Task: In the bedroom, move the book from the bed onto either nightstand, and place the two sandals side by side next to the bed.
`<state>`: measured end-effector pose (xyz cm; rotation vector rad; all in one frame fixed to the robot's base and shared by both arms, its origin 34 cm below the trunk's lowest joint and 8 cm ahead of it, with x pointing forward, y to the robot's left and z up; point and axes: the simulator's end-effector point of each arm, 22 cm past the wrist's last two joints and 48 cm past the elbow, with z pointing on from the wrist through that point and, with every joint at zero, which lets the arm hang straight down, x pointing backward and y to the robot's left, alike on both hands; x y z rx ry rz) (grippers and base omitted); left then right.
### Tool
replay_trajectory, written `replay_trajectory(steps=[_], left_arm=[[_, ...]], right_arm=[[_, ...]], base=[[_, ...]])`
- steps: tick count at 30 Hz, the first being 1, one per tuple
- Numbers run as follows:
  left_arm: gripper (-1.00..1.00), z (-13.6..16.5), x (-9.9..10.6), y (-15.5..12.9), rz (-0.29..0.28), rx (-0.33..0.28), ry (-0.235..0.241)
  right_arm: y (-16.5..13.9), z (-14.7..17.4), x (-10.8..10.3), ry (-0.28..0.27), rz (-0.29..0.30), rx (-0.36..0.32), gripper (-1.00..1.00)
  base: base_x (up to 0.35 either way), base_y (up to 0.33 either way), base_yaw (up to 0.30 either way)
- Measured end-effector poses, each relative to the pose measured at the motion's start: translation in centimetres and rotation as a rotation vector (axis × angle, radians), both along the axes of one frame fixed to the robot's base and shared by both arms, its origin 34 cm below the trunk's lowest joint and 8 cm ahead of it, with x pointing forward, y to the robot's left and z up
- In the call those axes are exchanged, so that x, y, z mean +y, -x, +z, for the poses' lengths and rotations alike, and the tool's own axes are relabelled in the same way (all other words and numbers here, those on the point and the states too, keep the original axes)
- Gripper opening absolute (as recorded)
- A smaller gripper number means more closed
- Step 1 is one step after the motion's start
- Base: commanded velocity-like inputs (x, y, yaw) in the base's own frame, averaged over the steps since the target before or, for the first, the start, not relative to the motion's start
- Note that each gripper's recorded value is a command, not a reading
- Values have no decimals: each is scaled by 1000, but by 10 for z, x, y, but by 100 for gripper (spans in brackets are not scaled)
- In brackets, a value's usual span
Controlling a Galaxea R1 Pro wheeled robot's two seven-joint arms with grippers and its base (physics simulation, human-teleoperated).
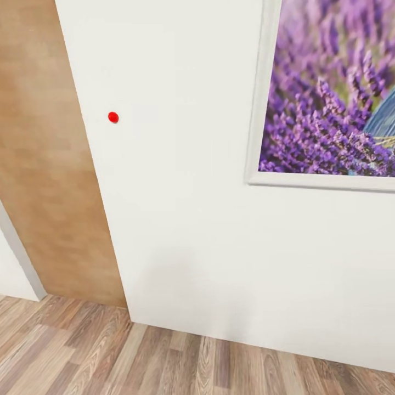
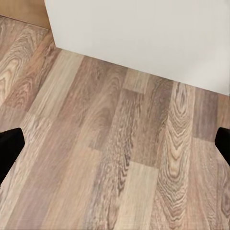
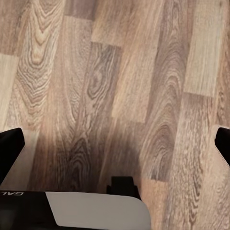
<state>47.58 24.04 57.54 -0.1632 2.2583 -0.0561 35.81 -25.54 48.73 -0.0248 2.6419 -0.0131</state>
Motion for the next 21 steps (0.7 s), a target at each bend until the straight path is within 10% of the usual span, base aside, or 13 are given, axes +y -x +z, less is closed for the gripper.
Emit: replay_trajectory(steps=[21], left_arm=[[100,0,0,0,0,0,0]], right_arm=[[0,0,1,-6,-4,1,100]], base=[[149,42,-141]])
